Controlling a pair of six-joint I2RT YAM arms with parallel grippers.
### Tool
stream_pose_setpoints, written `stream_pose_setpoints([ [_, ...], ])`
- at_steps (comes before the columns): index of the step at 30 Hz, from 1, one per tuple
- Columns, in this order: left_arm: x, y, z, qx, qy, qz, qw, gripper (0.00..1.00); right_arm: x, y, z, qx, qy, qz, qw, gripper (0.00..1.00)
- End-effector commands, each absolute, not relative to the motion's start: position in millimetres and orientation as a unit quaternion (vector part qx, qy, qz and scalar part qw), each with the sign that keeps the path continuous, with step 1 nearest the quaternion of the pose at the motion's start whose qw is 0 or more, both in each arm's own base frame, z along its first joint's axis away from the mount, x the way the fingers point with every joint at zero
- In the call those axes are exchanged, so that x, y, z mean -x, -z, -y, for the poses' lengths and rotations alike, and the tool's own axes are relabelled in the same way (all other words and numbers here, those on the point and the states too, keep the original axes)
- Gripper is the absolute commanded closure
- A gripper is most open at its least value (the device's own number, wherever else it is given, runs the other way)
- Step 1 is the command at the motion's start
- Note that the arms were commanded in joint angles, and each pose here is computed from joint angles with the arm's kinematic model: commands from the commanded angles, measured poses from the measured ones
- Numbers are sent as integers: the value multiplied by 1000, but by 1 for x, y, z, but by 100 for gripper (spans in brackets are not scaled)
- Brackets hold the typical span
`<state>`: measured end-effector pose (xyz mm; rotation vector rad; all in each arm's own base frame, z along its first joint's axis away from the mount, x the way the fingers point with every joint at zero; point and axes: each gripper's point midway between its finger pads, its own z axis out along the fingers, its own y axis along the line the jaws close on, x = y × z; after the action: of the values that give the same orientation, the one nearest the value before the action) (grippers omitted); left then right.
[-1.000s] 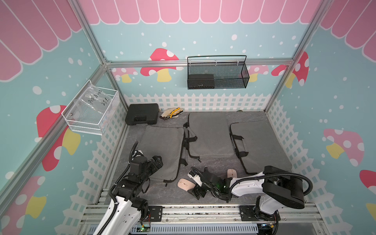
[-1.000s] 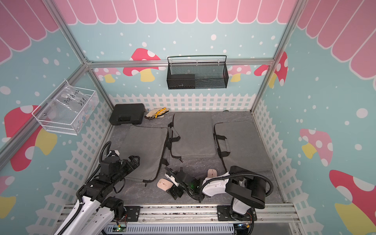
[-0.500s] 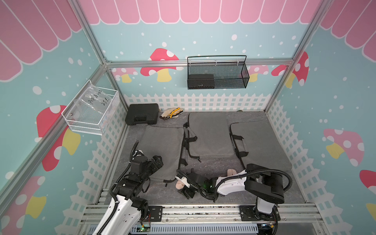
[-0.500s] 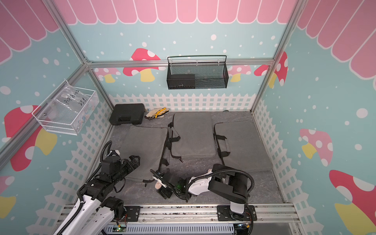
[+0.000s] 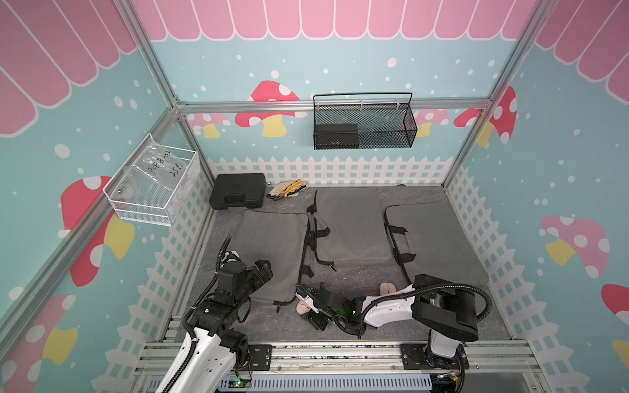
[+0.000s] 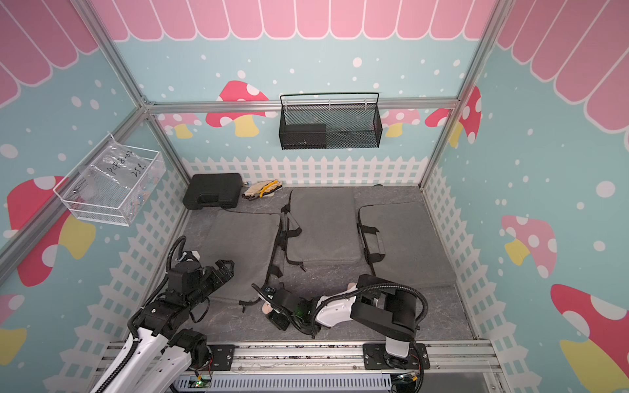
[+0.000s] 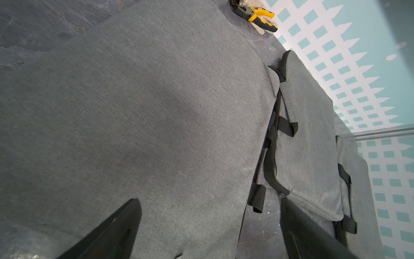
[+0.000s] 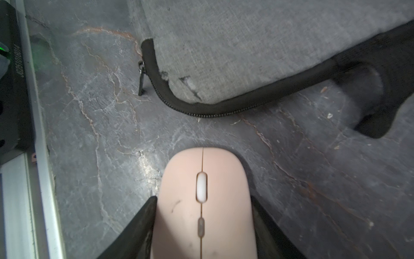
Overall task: Put the mouse into the laptop bag
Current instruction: Pick up the mouse from the center of the board, then open the zippered laptop bag at the center of the board.
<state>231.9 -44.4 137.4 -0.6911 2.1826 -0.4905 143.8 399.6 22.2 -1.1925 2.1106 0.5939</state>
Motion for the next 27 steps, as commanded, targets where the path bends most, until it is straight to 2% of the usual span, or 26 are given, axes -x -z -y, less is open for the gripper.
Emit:
stream_pose_setpoints([
  [1,-234,-151,51,256,213,-854,400,0,-139,-8,-368,459,-181,-820,292,50],
  [8,-244,-171,88,197,275,-850,404,0,-168,-72,-357,388,-240,-810,369,55],
  [14,-264,-185,141,131,276,-857,414,3,-198,-109,-323,311,-254,-816,416,57],
  [19,-286,-174,209,44,227,-894,384,6,-213,-114,-283,237,-252,-831,437,58],
  [22,-298,-157,238,12,192,-912,363,13,-217,-109,-266,212,-245,-840,436,58],
  [23,-302,-156,244,9,186,-914,360,17,-218,-106,-262,208,-243,-844,432,59],
  [27,-318,-121,246,15,112,-937,331,22,-216,-96,-250,191,-236,-855,421,60],
])
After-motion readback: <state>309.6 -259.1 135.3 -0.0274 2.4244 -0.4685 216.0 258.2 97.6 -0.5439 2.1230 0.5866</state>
